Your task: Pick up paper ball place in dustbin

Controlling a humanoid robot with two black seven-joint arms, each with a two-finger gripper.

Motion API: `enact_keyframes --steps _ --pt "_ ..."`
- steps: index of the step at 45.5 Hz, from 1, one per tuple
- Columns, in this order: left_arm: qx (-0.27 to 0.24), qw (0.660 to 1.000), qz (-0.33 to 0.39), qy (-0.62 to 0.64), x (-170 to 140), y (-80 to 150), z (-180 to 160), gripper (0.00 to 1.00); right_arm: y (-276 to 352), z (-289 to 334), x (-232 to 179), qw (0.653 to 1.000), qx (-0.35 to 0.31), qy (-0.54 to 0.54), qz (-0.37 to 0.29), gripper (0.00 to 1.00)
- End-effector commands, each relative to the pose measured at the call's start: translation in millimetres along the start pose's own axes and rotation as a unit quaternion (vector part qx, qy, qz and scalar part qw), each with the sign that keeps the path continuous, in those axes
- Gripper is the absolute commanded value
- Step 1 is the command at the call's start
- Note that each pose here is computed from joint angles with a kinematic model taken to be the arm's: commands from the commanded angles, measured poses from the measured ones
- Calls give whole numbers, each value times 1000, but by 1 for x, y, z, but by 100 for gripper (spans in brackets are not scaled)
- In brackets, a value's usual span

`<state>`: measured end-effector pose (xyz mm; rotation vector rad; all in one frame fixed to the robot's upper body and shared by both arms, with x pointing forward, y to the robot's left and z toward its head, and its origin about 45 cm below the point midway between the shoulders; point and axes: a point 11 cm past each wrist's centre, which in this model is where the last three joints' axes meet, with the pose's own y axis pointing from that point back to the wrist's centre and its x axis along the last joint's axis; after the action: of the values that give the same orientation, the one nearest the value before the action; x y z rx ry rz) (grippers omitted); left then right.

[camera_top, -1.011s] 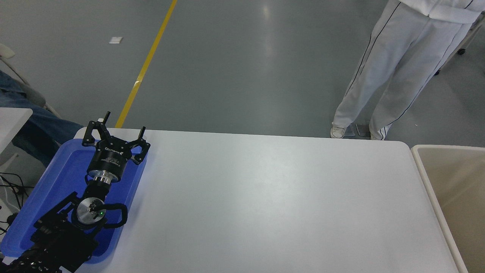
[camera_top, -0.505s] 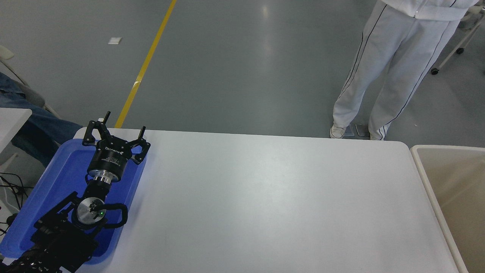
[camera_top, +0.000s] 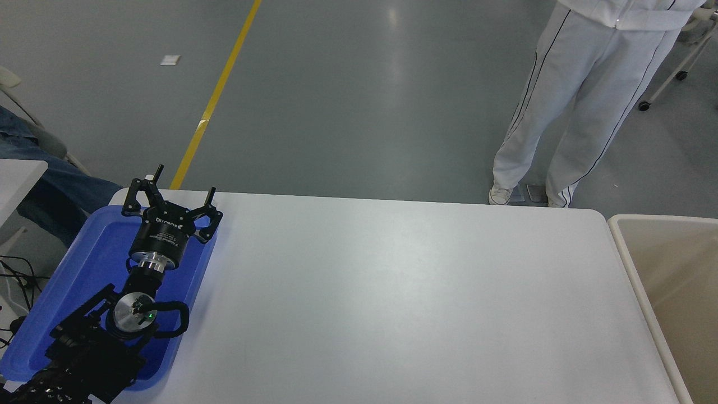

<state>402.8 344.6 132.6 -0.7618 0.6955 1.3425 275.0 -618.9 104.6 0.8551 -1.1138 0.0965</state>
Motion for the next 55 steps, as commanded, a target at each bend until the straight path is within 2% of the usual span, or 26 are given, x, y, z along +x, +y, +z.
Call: enact_keyframes --steps 1,19,30,39,47,49,50,55 --pt "0 1000 0 0 0 0 0 100 0 -6 1 1000 6 -3 4 100" --pt "0 1000 0 0 0 0 0 100 0 -4 1 999 3 -48 1 100" --pt "0 1000 0 0 0 0 0 100 1 -14 11 990 12 -142 4 100" --pt "0 1000 0 0 0 0 0 100 3 -33 20 937 30 -349 -15 100" --pt "0 1000 0 0 0 0 0 100 10 -59 27 877 70 -473 -50 100" --pt "0 1000 0 0 0 0 0 100 14 -70 30 850 86 -516 -65 100" --pt "0 1000 0 0 0 0 0 100 18 -80 30 807 100 -576 -88 100" --pt "0 1000 0 0 0 0 0 100 25 -90 30 746 130 -642 -124 99"
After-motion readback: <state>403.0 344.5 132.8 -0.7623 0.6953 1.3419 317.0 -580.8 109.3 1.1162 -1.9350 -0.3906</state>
